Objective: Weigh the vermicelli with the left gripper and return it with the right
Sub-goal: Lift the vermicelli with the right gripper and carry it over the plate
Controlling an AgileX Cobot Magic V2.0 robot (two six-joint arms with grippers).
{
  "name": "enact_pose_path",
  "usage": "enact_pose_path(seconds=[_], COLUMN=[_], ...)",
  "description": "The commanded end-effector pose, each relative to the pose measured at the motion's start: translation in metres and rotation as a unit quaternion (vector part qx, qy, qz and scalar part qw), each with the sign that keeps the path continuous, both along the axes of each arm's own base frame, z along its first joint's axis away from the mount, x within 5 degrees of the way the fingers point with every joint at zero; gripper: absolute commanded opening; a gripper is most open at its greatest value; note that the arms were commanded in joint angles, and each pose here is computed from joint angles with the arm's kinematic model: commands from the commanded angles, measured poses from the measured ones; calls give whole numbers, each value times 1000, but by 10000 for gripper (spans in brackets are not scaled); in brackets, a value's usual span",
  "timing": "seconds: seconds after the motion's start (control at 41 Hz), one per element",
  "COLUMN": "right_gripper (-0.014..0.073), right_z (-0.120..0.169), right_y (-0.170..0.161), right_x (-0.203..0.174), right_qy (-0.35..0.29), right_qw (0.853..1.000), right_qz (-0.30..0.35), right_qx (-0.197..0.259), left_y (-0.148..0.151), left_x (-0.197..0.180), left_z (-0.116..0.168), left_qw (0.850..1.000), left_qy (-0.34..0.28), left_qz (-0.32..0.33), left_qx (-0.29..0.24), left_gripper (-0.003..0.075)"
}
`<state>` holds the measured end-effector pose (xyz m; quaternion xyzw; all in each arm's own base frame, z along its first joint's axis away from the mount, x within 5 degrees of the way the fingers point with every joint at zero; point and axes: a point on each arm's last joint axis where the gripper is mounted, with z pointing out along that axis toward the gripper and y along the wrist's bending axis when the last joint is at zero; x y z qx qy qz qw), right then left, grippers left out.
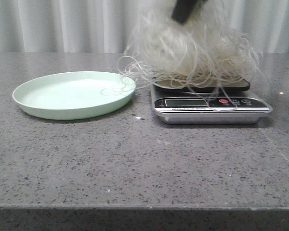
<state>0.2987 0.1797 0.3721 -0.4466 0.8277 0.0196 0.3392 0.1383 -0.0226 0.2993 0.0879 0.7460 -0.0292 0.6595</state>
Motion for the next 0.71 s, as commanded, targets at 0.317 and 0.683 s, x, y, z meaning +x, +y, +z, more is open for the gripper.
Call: enact_pose_path(seconds=[0.317,0.683], right_gripper=[151,151], right_z=[123,162], right_y=[-7,8], right_x=[-19,-26], right_qy=[-184,-195], right_qw=[973,925], right_qz=[7,29], right_qx=[141,325], left_y=[0,0], left_x=[0,1], left_z=[16,17], left_qw=[999,999], left_qy=[-50,-51], left_qz=[3,3], left_qx=[-17,-17], left_gripper=[137,137])
